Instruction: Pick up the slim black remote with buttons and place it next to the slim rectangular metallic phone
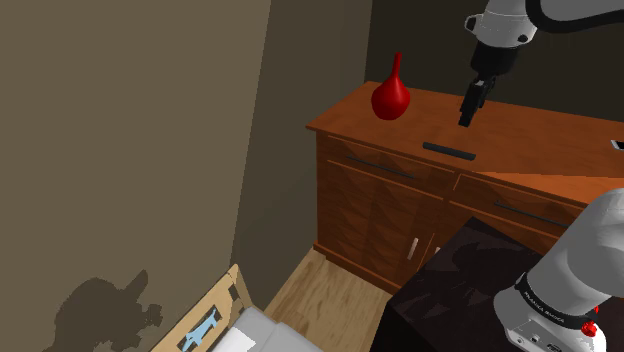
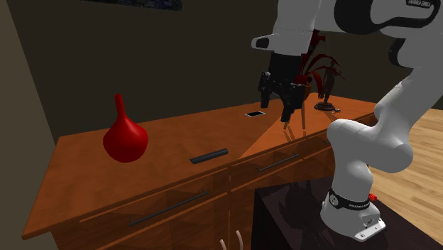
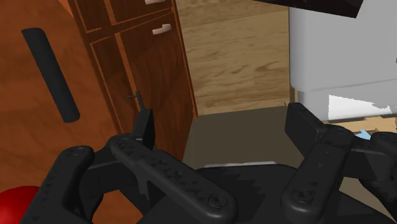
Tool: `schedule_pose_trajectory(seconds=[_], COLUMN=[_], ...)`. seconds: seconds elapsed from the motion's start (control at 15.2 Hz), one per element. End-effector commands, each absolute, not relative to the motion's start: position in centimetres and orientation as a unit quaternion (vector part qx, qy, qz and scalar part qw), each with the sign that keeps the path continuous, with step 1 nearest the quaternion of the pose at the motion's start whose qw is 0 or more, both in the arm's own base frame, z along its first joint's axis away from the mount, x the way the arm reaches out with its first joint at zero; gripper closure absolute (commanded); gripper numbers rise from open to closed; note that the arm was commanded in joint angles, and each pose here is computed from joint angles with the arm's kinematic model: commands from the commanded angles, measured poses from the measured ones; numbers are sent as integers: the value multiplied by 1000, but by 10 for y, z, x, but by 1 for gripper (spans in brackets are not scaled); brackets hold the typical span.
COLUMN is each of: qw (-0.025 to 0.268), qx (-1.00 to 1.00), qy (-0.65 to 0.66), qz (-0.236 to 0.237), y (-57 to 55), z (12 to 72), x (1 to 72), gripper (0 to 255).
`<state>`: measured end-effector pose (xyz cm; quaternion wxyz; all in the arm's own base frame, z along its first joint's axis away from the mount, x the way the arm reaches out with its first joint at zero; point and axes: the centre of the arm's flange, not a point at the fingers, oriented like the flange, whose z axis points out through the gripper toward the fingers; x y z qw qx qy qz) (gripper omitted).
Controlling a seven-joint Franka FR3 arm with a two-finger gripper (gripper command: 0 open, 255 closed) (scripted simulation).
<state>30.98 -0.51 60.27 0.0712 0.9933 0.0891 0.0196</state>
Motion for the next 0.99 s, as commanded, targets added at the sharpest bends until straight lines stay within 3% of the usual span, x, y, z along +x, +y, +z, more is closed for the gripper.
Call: schedule_pose_trajectory(seconds=[0.0,0.92], qw=[71,24], qx=[993,994], qy=[89,106], qz=[20,7], y=[-5,-169], z=[603,508], x=[310,363], gripper=[0,0])
